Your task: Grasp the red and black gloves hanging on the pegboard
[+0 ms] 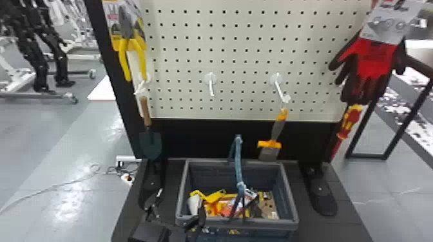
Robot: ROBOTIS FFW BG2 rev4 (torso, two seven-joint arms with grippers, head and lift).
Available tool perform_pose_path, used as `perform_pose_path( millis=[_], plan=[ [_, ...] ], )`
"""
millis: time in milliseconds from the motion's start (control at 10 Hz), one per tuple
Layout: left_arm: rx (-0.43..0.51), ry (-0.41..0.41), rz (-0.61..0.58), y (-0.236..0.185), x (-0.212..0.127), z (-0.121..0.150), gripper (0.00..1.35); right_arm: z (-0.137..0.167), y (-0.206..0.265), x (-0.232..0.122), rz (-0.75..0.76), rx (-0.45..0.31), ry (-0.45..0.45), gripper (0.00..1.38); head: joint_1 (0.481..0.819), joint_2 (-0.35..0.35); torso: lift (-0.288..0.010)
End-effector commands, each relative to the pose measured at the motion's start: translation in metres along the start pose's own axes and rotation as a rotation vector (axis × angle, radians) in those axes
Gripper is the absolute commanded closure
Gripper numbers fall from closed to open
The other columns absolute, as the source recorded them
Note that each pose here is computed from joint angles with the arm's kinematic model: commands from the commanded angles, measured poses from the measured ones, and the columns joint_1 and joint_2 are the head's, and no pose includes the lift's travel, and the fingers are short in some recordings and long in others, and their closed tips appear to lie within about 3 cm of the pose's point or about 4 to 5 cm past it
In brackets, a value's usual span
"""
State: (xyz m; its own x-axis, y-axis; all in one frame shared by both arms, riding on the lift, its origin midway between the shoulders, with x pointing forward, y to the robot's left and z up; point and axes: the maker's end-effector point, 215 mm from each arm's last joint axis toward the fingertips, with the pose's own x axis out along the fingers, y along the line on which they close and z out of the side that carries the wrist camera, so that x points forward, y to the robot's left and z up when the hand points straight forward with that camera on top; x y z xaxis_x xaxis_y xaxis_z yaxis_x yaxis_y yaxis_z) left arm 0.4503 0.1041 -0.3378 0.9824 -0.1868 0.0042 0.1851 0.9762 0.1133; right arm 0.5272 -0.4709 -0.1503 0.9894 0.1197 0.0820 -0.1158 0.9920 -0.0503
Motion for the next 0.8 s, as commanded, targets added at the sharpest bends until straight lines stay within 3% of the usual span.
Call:
perform_pose_path(
  millis=[0,100,300,700],
  plan=[
    [0.002,0.004,-0.004,0.000,0.001,-0.001,0.35,0.047,-0.007,0.012,0.054,-0.028,-0.009,0.20,0.549,0.000,-0.100],
    [0.001,0.008,-0.006,-0.001,0.001,-0.002,0.35,0.068,-0.001,0.022,0.107,-0.017,-0.007,0.19,0.549,0.000,-0.100],
    [0.005,0.012,-0.007,0.000,0.001,-0.003,0.35,0.086,0.043,0.049,0.287,0.109,-0.008,0.20,0.549,0.000,-0.100],
    [0.007,0.015,-0.010,-0.001,0.002,-0.004,0.36,0.128,0.104,0.068,0.491,0.206,-0.032,0.20,0.549,0.000,-0.100]
  ],
)
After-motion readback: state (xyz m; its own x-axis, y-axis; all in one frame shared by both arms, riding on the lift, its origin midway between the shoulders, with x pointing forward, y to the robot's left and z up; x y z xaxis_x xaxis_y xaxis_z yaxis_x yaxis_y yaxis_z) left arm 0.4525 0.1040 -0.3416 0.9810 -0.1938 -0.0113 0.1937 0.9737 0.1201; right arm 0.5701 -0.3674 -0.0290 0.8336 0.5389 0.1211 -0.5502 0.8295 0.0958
